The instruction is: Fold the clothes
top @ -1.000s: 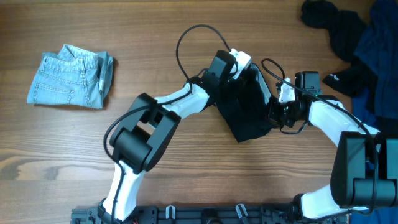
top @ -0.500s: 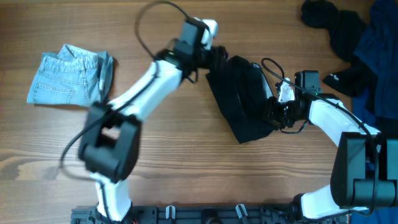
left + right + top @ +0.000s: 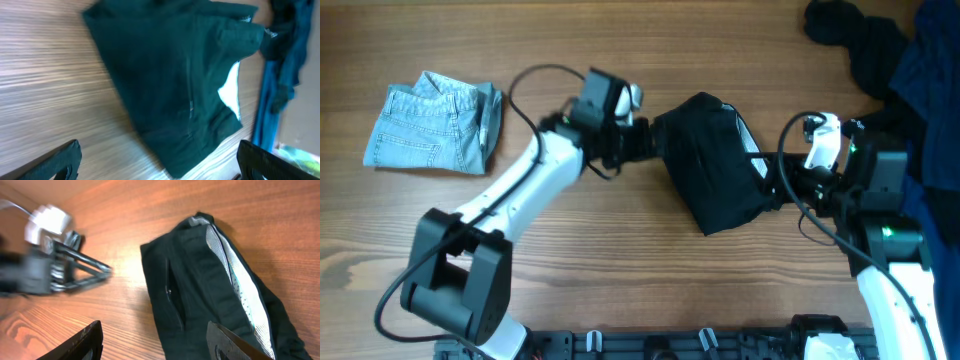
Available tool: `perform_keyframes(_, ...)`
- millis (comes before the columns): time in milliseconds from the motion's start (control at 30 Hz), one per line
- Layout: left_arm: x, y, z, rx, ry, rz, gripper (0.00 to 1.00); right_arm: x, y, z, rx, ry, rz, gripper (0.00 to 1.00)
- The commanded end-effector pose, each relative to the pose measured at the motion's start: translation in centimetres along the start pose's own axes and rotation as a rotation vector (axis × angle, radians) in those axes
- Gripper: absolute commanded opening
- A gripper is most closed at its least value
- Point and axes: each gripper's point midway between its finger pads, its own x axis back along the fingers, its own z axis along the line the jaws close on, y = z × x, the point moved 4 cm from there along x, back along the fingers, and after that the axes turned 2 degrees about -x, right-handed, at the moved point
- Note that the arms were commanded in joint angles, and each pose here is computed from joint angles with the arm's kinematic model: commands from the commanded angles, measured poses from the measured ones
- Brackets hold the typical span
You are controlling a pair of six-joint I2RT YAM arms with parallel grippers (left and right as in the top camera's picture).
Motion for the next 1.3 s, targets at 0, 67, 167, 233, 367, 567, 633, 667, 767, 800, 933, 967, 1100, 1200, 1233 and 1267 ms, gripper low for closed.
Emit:
perform_keyframes(0, -3.6, -4.3, -0.3, 0.110, -0.089, 0.092, 1.00, 0.6, -0.2, -0.1, -0.020, -0.020, -0.008, 0.67)
perform_keyframes(67, -5.8, -5.8, 0.2, 0.160, -0.052, 0.102, 1.00, 0.4, -0.6, -0.3, -0.034, -0.026, 0.015, 0.67)
perform_keyframes(167, -8.4, -7.3, 0.2, 0.182, -0.039, 0.140, 1.00, 0.0, -1.0, -0.7, -0.051, -0.034, 0.045, 0.67)
perform_keyframes(233, -9.9, -7.4, 0.2, 0.203, -0.053, 0.138, 1.00, -0.3, -1.1, -0.9, -0.059, -0.038, 0.059, 0.67)
perform_keyframes(367, -12.1, -7.1, 1.1, 0.244, -0.069, 0.124, 1.00, -0.7, -1.3, -1.2, -0.069, -0.042, 0.074, 0.67)
perform_keyframes(567, -13.0, -5.8, 0.9, 0.196, -0.107, 0.053, 0.34, -1.0, -1.4, -1.4, -0.078, -0.046, 0.090, 0.66)
perform_keyframes(633, -13.0, -5.7, 0.8, 0.164, -0.111, 0.045, 0.09, -1.0, -1.4, -1.4, -0.078, -0.047, 0.090, 0.66)
perform_keyframes(667, -13.0, -5.6, 0.7, 0.138, -0.114, 0.041, 0.04, -1.0, -1.4, -1.4, -0.077, -0.046, 0.090, 0.66)
perform_keyframes(767, -12.8, -5.5, 0.6, 0.057, -0.123, 0.032, 0.04, -1.0, -1.4, -1.5, -0.077, -0.054, 0.088, 0.66)
perform_keyframes(800, -12.5, -5.2, 0.5, 0.036, -0.134, 0.030, 0.04, -1.0, -1.5, -1.5, -0.076, -0.056, 0.089, 0.66)
perform_keyframes(933, -9.2, -2.8, -0.7, -0.072, -0.200, -0.033, 0.04, -1.0, -1.4, -1.7, -0.075, -0.066, 0.087, 0.66)
perform_keyframes(967, -8.0, -1.9, -0.9, -0.090, -0.204, -0.061, 0.04, -1.0, -1.4, -1.7, -0.075, -0.065, 0.087, 0.66)
perform_keyframes(1100, -1.5, 2.2, -0.6, -0.130, -0.206, -0.215, 0.04, -1.0, -1.4, -1.7, -0.078, -0.065, 0.087, 0.67)
perform_keyframes(1200, 3.2, 5.2, 1.3, -0.110, -0.187, -0.340, 0.04, -1.0, -1.5, -1.7, -0.080, -0.066, 0.090, 0.66)
perform_keyframes(1233, 4.4, 6.0, 1.9, -0.099, -0.186, -0.370, 0.04, -1.0, -1.6, -1.7, -0.082, -0.067, 0.094, 0.66)
perform_keyframes(1267, 6.4, 7.1, 2.9, -0.108, -0.189, -0.422, 0.04, -1.0, -1.7, -1.7, -0.084, -0.068, 0.097, 0.66)
